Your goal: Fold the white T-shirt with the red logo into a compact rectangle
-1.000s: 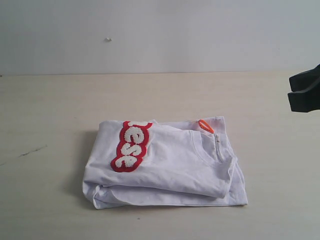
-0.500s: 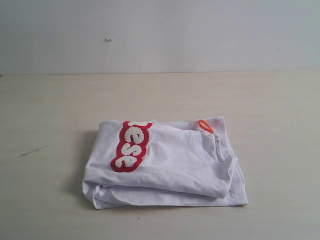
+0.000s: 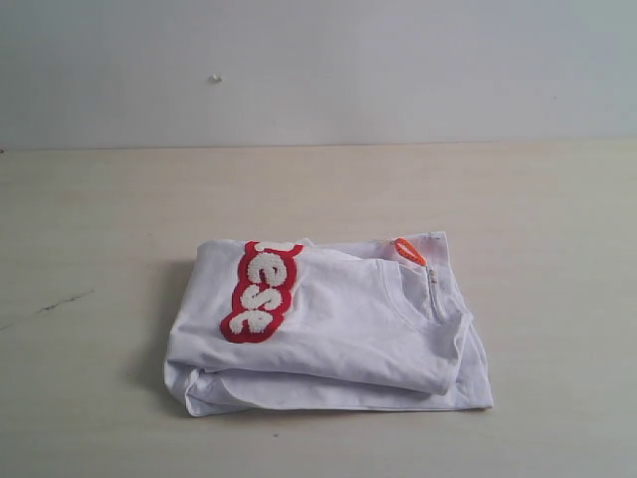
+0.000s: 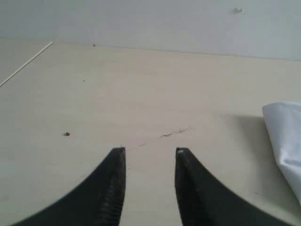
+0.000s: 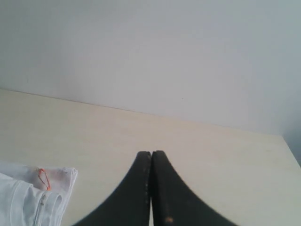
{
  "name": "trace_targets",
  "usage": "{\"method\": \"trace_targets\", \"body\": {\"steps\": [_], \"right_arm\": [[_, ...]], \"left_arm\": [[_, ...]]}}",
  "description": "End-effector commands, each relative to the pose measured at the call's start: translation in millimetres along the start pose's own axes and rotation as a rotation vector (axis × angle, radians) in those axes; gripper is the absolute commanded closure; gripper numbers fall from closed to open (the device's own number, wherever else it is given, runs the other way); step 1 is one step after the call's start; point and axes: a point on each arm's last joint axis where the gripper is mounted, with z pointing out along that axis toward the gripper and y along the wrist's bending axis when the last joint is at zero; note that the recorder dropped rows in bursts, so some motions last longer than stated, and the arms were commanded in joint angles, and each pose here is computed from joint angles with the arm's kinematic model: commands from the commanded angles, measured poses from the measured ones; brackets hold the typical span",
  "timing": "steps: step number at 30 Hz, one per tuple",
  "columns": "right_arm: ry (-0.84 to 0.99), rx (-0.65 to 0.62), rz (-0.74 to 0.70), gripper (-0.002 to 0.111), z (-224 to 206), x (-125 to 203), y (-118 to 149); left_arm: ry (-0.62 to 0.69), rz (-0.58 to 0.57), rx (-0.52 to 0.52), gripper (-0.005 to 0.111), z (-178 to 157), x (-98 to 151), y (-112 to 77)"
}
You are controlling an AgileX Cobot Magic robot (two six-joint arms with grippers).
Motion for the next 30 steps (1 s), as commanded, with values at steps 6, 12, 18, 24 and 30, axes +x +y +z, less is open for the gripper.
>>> {"method": "trace_targets", "body": {"steps": [6, 12, 18, 24, 30], "right_arm": [[-0.081, 0.04, 0.08, 0.108, -0.7, 38.0, 3.7], [-0.139, 0.06, 0.115, 0.108, -4.2, 66.1, 7.5], [-0.148, 0.062, 0.128, 0.108, -9.3, 97.6, 13.2], [-0.214, 0.072, 0.187, 0.108, -11.8, 126.9, 17.6], [-0.186, 0.069, 0.219, 0.108, -6.9, 151.7, 21.4]], "left_arm": [[-0.009, -0.013, -0.001, 0.07, -0.2, 0.2, 0.1], [-0.009, -0.013, -0.001, 0.07, -0.2, 0.2, 0.1], [-0.009, -0.013, -0.001, 0.07, -0.2, 0.2, 0.1], [-0.009, -0.013, -0.001, 0.07, -0.2, 0.2, 0.1], [-0.009, -0.013, -0.001, 0.07, -0.2, 0.2, 0.1]]}}
